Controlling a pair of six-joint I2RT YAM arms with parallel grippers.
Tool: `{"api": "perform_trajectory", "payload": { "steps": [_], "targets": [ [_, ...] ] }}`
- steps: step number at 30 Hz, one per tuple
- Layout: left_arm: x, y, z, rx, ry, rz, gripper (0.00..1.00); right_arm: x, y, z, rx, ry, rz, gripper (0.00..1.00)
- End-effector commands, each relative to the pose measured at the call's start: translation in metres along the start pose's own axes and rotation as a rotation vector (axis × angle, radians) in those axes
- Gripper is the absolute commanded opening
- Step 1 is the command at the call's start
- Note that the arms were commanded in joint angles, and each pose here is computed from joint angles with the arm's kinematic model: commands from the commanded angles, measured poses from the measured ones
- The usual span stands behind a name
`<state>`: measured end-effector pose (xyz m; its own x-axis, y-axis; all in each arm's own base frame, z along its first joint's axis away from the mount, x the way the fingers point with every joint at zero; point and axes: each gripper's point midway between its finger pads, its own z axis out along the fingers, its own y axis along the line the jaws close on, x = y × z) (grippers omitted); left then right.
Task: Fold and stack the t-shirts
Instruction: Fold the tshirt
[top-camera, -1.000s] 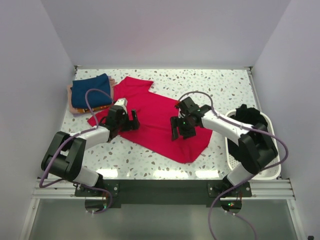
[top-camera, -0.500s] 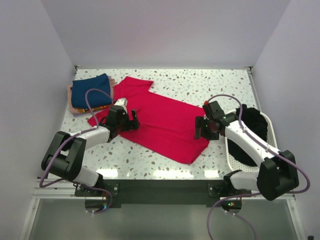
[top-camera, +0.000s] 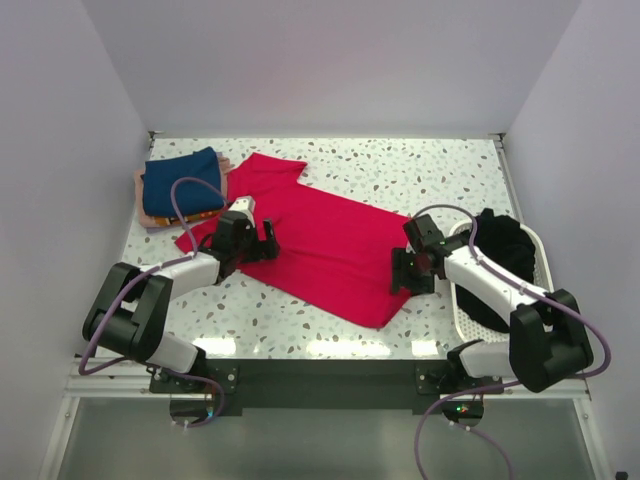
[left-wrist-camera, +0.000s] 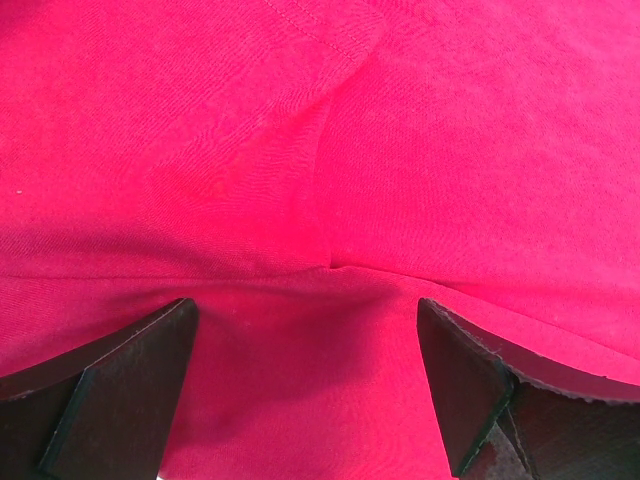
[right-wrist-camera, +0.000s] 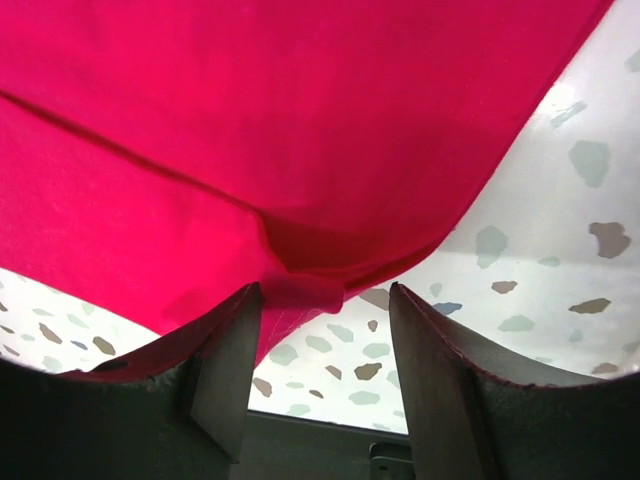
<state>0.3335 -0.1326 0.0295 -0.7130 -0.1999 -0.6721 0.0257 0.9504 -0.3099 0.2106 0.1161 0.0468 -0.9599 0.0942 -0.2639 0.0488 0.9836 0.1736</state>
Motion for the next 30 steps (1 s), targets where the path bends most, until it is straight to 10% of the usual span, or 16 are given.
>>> {"api": "perform_trajectory", "payload": {
  "steps": [1, 6, 19, 30],
  "targets": [
    [0.045, 0.024, 0.0, -0.079, 0.136, 0.011, 0.97, 0.001, 0.015, 0.006, -0.091, -0.003, 0.022, 0.57],
    [0.041, 0.021, -0.002, -0.065, 0.121, 0.018, 0.97, -0.004, 0.019, 0.006, -0.108, -0.021, -0.003, 0.54],
    [0.024, -0.056, -0.028, 0.08, 0.037, 0.071, 0.96, 0.006, 0.029, 0.002, -0.172, 0.016, -0.012, 0.01],
    [0.064, -0.144, -0.036, 0.265, 0.081, 0.106, 0.96, 0.022, 0.057, -0.029, -0.188, 0.03, -0.128, 0.0]
  ]
}}
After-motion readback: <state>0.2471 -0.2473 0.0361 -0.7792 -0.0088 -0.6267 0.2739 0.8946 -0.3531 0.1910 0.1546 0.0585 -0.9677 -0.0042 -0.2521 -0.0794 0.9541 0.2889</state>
